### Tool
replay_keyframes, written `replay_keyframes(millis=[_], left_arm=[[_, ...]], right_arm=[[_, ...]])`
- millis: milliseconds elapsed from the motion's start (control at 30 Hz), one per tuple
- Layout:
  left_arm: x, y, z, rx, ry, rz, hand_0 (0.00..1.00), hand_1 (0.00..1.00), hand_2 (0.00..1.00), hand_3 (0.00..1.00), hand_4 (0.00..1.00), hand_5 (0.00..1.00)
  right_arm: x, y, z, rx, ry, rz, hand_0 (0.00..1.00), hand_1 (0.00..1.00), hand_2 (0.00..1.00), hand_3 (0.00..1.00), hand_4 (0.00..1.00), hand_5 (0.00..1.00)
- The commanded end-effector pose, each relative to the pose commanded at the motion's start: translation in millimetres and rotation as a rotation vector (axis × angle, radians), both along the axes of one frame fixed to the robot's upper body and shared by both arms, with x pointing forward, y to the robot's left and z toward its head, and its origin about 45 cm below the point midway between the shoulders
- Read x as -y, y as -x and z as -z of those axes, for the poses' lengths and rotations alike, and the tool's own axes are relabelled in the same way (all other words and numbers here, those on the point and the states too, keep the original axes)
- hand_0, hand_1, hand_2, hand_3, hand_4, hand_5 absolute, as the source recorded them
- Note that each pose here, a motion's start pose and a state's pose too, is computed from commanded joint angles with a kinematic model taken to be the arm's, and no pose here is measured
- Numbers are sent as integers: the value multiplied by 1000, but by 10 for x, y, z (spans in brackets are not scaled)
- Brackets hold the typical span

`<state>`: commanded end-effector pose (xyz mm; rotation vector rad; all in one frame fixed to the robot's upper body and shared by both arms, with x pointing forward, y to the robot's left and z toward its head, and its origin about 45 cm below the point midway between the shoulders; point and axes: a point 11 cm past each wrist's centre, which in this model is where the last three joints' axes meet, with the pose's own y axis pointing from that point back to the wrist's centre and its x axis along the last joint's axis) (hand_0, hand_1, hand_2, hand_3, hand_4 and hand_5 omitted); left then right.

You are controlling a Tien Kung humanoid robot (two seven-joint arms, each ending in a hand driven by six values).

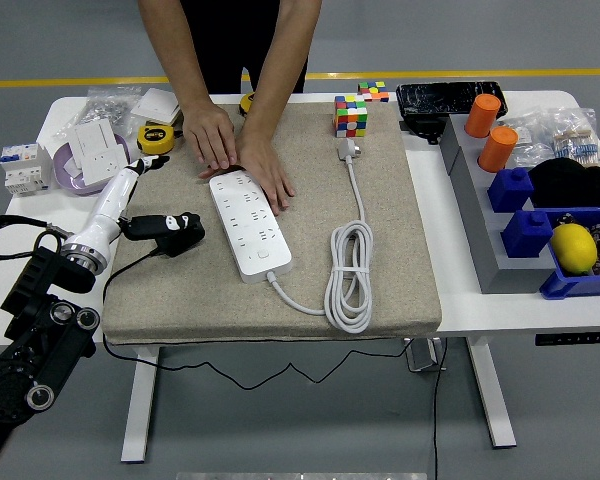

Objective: Pick up the plug,place it near the board,insert it into the board,press the button

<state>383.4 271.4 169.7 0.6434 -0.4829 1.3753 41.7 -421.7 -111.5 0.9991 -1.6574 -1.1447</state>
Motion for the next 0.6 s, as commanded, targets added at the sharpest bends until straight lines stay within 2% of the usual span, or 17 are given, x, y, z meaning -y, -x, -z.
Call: replay_keyframes(millis=[33,233,267,433,467,600], left_arm=[[17,-1,11,-3,-1,5,806,850,819,820,998,208],[102,-10,136,-27,-24,29,806,850,819,820,998,208],[104,-14,177,-34,-35,31,797,844,807,790,998,199],[63,-32,329,-62,-95,26,797,844,807,790,998,199],[46,-38,353,-62,-119,22,790,839,786,760,945,122],[-2,-59,401,-54,-192,6,790,839,786,760,945,122]], right_arm=[[1,0,0,0,0,0,811,723,714,697,996,702],[-3,-2,1,1,-1,-2,811,723,714,697,996,702],[-5,-1,1,1,-1,-2,810,723,716,697,996,701],[-13,7,5,-1,-3,-3,810,723,716,697,996,701],[-11,9,5,-2,-3,-3,809,724,714,696,996,701],[-3,16,3,-3,-1,-3,809,724,714,696,996,701]])
